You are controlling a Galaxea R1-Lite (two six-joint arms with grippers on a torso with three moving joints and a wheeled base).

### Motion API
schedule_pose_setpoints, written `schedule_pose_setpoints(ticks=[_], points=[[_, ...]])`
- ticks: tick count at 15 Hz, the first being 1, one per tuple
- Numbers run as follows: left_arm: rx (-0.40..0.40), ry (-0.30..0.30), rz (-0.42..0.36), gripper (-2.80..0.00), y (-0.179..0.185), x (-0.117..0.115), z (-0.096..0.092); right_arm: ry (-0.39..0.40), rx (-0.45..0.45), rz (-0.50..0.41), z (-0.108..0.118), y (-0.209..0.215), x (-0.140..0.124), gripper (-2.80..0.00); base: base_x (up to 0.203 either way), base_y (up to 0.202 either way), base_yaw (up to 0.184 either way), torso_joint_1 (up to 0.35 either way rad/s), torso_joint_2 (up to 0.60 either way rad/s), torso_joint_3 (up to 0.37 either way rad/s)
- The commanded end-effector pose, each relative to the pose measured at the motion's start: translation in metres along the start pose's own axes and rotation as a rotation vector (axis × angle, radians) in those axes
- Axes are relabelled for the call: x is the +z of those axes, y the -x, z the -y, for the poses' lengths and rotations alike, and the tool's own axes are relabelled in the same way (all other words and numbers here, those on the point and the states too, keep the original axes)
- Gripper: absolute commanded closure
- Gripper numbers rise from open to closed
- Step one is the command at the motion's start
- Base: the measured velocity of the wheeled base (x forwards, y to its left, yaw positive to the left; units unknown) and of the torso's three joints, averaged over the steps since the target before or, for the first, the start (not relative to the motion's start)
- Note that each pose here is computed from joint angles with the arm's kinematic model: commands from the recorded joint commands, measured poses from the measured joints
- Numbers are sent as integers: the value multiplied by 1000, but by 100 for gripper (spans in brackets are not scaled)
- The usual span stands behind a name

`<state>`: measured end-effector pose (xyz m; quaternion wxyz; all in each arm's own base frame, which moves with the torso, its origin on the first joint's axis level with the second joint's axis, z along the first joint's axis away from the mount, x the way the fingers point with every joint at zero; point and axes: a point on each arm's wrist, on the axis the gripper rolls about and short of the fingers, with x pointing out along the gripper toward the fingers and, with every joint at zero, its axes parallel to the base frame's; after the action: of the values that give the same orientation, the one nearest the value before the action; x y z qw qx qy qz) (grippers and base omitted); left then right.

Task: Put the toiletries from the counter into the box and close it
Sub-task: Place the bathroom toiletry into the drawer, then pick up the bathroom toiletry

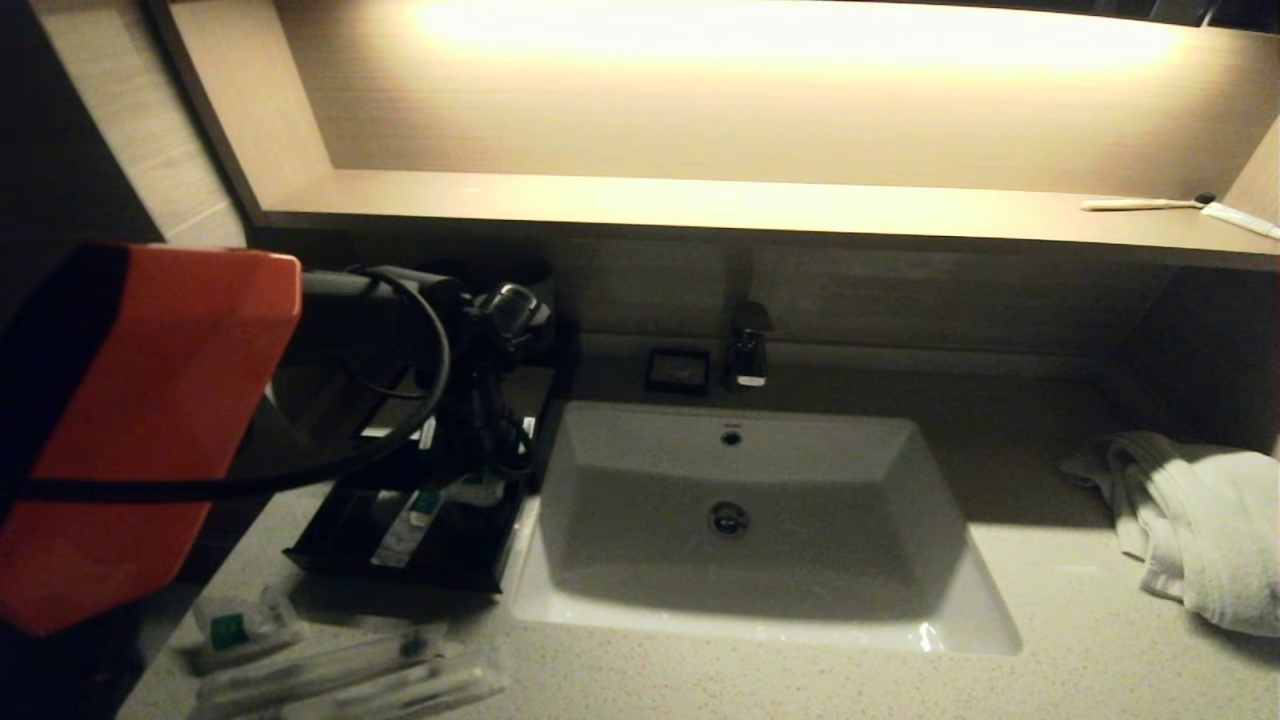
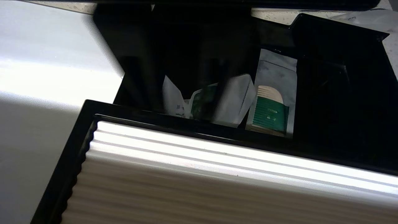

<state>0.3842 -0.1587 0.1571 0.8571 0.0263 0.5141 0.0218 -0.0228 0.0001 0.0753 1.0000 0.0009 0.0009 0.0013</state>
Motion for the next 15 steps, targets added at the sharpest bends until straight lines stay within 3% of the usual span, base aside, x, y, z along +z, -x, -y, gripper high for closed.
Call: schedule_pose_setpoints(ticks=[1,5,8,13,14,15], points=[[3,1,-5,-280,3,-1,-1,0,0,0,0,0,0,0,0,0,0,0,0,0],[-6,8,21,-280,24,-2,-7,0,0,0,0,0,0,0,0,0,0,0,0,0],[-14,13,33,-280,61,-7,-19,0,0,0,0,0,0,0,0,0,0,0,0,0],[-29,84,122,-280,137,-34,-64,0,0,0,0,0,0,0,0,0,0,0,0,0],[-21,108,130,-35,149,-46,-79,0,0,0,0,0,0,0,0,0,0,0,0,0],[-7,138,133,0,158,-57,-96,0,0,0,0,0,0,0,0,0,0,0,0,0]])
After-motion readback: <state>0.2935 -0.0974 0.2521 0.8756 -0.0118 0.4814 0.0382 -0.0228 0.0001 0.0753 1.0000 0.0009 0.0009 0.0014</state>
